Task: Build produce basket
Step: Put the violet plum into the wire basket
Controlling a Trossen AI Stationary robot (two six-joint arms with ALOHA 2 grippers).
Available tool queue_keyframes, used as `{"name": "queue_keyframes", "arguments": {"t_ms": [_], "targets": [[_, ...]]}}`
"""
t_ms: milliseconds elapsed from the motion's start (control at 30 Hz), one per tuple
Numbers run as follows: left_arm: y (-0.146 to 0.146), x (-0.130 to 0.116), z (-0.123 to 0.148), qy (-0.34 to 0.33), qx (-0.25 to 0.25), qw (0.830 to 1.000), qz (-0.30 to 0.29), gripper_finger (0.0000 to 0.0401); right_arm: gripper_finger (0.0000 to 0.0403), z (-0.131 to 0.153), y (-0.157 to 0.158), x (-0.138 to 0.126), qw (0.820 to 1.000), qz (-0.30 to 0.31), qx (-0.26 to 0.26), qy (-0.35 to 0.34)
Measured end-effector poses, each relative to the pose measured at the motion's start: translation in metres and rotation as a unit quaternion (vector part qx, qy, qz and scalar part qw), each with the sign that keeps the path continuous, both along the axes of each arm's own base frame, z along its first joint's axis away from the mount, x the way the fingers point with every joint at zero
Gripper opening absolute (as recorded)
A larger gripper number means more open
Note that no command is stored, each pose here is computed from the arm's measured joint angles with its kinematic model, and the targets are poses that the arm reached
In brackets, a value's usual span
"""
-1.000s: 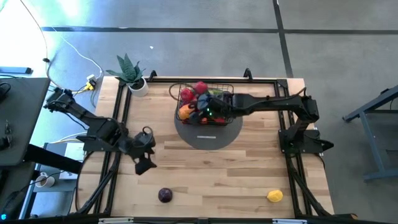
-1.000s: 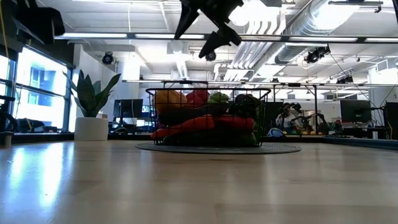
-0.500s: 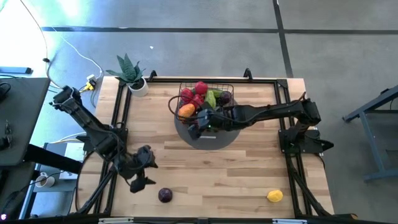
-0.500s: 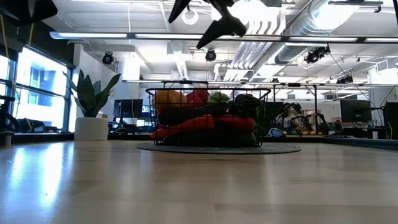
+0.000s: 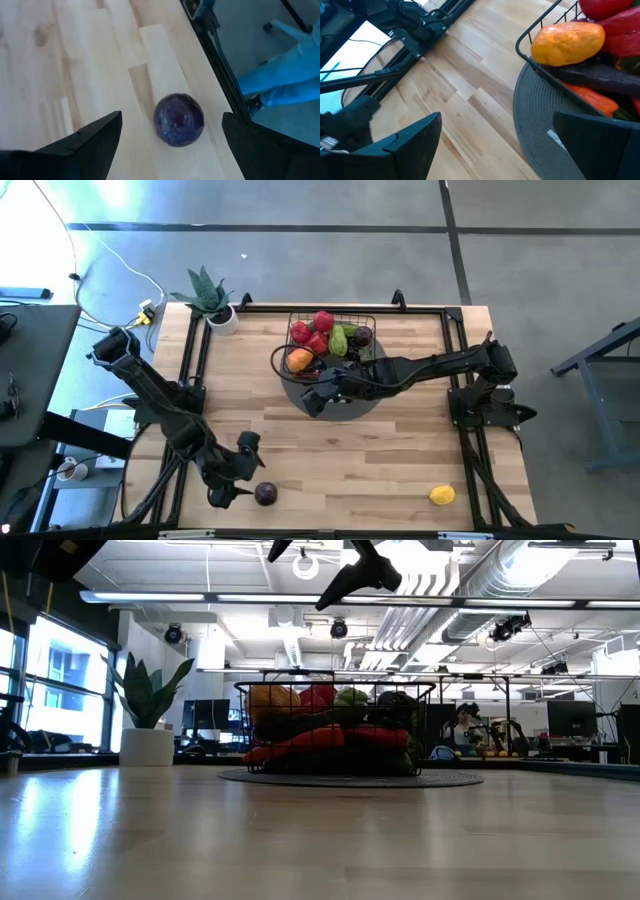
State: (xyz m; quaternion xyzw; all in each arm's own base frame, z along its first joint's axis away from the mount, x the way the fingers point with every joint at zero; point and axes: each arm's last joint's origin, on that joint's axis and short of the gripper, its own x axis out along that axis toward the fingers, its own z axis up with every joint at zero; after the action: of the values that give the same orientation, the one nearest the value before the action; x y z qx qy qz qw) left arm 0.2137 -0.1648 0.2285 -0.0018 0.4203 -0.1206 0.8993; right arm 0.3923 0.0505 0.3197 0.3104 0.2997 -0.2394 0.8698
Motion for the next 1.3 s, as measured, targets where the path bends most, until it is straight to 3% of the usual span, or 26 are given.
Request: {"name": "queue_keyframes", "arguments": {"t_ms": [367, 1300], "targets": [[-0.014, 0.017, -0.029, 0.005, 0.046, 0.995, -0.088, 0.0335, 0.0364, 0.000, 0.003, 0.000, 1.000, -0.001, 0.004, -0.002], [-0.025, 0.041, -0.086, 0.066, 0.040, 0.991, -0.106, 0.0335, 0.0364, -0.001, 0.003, -0.001, 1.000, 0.000, 0.003, 0.004]]}}
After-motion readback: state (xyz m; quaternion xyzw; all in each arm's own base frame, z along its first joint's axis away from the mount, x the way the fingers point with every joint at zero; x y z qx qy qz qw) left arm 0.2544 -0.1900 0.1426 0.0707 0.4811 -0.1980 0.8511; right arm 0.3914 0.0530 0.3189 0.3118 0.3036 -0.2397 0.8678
